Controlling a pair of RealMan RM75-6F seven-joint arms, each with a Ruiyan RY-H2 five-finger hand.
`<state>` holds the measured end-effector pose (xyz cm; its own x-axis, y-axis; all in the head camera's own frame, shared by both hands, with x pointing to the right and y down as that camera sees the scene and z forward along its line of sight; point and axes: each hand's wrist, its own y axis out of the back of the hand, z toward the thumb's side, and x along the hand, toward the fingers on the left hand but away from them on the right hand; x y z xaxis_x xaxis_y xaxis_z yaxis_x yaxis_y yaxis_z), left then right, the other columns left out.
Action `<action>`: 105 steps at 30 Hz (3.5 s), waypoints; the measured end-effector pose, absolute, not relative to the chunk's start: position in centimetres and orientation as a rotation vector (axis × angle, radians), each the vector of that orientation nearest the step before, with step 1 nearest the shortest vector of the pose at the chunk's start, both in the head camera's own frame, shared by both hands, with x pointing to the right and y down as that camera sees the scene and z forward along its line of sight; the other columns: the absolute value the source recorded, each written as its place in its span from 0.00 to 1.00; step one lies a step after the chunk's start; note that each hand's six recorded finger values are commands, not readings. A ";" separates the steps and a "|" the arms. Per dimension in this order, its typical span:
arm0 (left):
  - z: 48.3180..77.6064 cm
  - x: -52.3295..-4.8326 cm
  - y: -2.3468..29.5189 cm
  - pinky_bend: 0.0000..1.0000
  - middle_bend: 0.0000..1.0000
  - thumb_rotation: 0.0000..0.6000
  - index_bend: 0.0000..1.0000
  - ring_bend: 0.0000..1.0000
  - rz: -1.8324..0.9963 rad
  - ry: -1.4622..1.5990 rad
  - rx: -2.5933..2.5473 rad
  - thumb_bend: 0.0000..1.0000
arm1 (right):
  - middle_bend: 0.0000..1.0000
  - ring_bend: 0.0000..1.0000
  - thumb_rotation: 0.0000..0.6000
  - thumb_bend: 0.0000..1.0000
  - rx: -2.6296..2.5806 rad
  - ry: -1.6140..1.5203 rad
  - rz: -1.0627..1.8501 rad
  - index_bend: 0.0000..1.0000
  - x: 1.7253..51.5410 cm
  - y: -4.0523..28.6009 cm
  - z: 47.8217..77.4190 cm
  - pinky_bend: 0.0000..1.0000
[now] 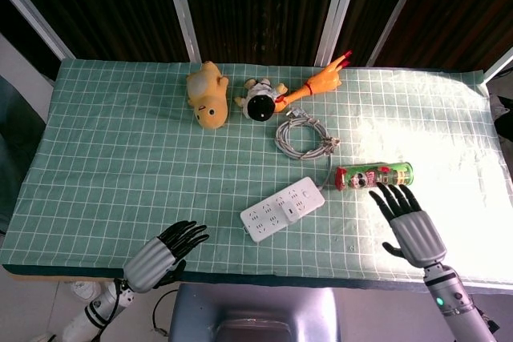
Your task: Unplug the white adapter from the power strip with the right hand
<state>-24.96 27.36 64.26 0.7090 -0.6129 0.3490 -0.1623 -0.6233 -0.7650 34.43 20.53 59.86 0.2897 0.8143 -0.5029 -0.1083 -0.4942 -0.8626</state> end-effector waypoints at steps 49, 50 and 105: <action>73.9 -11.7 28.7 0.01 0.00 1.00 0.00 0.00 -0.897 0.402 -2.184 0.74 | 0.00 0.00 1.00 0.19 -1.930 -0.381 1.324 0.00 21.9 17.2 70.2 0.00; 74.0 -11.6 28.7 0.01 0.00 1.00 0.00 0.00 -0.899 0.400 -2.184 0.74 | 0.00 0.00 1.00 0.19 -1.929 -0.381 1.324 0.00 21.9 17.2 70.2 0.00; 74.9 -11.3 28.5 0.01 0.00 0.99 0.00 0.00 -0.916 0.340 -2.172 0.74 | 0.46 0.43 1.00 0.40 -1.792 -0.434 1.160 0.63 16.1 16.9 71.6 0.47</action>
